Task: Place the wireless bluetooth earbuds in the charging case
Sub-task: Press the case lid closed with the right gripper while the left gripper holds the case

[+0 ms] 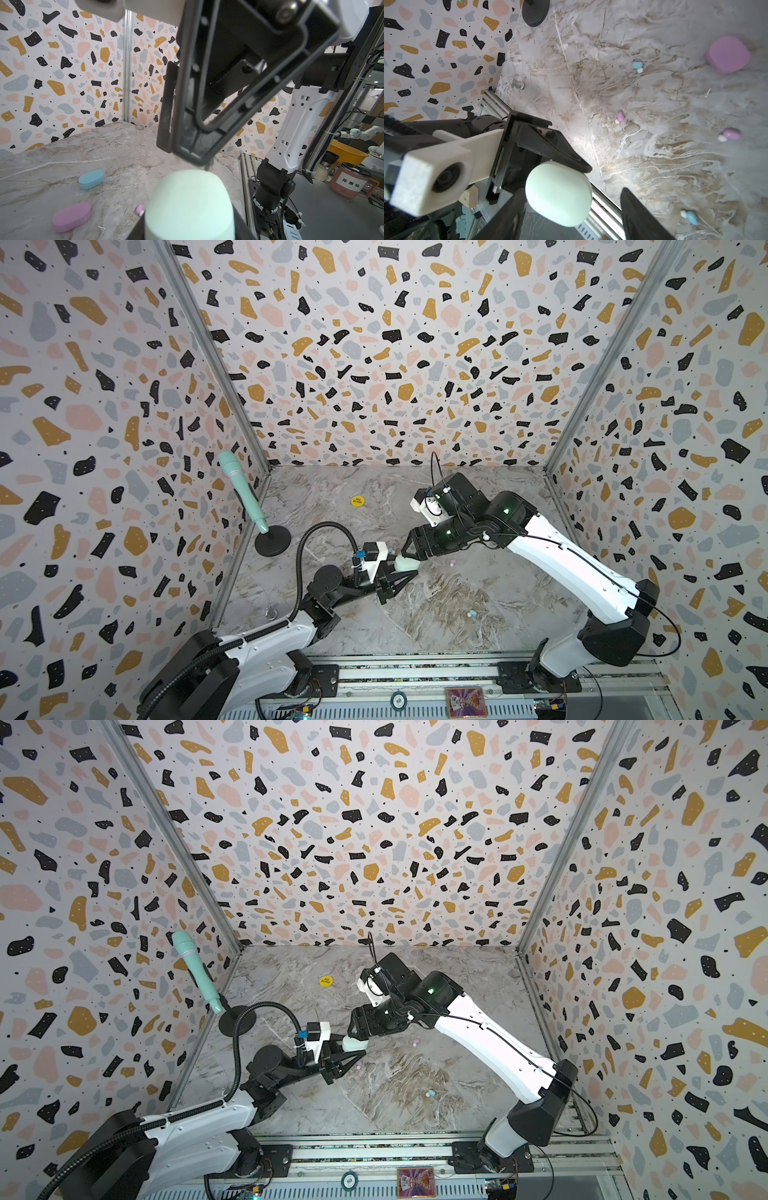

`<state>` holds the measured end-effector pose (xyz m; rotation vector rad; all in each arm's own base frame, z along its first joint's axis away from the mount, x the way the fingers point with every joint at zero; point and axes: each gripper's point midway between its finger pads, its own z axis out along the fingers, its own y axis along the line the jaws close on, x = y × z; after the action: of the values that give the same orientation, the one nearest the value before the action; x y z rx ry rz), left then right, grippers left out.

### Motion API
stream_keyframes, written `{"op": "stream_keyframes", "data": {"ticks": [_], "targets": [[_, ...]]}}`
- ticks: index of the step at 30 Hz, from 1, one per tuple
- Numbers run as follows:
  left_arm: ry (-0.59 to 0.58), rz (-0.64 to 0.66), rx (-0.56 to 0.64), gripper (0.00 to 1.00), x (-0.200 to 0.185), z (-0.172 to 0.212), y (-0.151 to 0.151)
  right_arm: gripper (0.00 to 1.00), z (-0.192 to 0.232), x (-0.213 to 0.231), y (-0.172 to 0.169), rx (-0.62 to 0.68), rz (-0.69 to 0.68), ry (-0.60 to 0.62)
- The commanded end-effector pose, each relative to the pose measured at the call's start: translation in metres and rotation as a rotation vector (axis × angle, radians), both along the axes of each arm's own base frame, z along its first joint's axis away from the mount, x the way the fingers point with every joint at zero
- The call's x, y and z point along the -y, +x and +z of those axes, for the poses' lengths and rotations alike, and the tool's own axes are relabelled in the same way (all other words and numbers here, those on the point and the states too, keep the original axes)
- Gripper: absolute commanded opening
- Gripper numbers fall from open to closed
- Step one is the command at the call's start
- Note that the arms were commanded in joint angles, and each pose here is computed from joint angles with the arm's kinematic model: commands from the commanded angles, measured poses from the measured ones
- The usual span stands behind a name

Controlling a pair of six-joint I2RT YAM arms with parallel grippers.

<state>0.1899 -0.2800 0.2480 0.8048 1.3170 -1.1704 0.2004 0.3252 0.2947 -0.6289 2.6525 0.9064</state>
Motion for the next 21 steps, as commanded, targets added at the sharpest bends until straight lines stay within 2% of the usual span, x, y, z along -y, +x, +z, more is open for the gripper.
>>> {"op": "stream_keyframes", "data": {"ticks": [1,3,5,6,10,14,21], "targets": [[-0.071,0.009,0.112,0.14,-0.003,0.034,-0.001,0.84,0.01,0.003,-0.008,-0.055,-0.006,0.004],[-0.071,0.011,0.113,0.14,-0.003,0.034,-0.001,0.88,0.007,-0.003,-0.013,-0.06,0.01,-0.014],[-0.069,0.011,0.112,0.14,-0.003,0.034,0.0,0.88,0.005,-0.009,-0.015,-0.063,0.015,-0.024],[-0.07,0.011,0.112,0.14,-0.003,0.034,0.0,0.83,0.006,-0.008,-0.014,-0.057,0.006,-0.029],[-0.069,0.01,0.111,0.14,-0.003,0.034,-0.001,0.73,0.013,-0.007,-0.009,-0.036,-0.016,-0.022],[-0.072,0.014,0.116,0.14,-0.004,0.035,-0.001,0.56,0.008,-0.006,-0.014,-0.047,-0.004,-0.049],[-0.075,0.015,0.118,0.14,-0.005,0.036,-0.002,0.48,0.007,-0.002,-0.015,-0.038,-0.012,-0.047]]}}
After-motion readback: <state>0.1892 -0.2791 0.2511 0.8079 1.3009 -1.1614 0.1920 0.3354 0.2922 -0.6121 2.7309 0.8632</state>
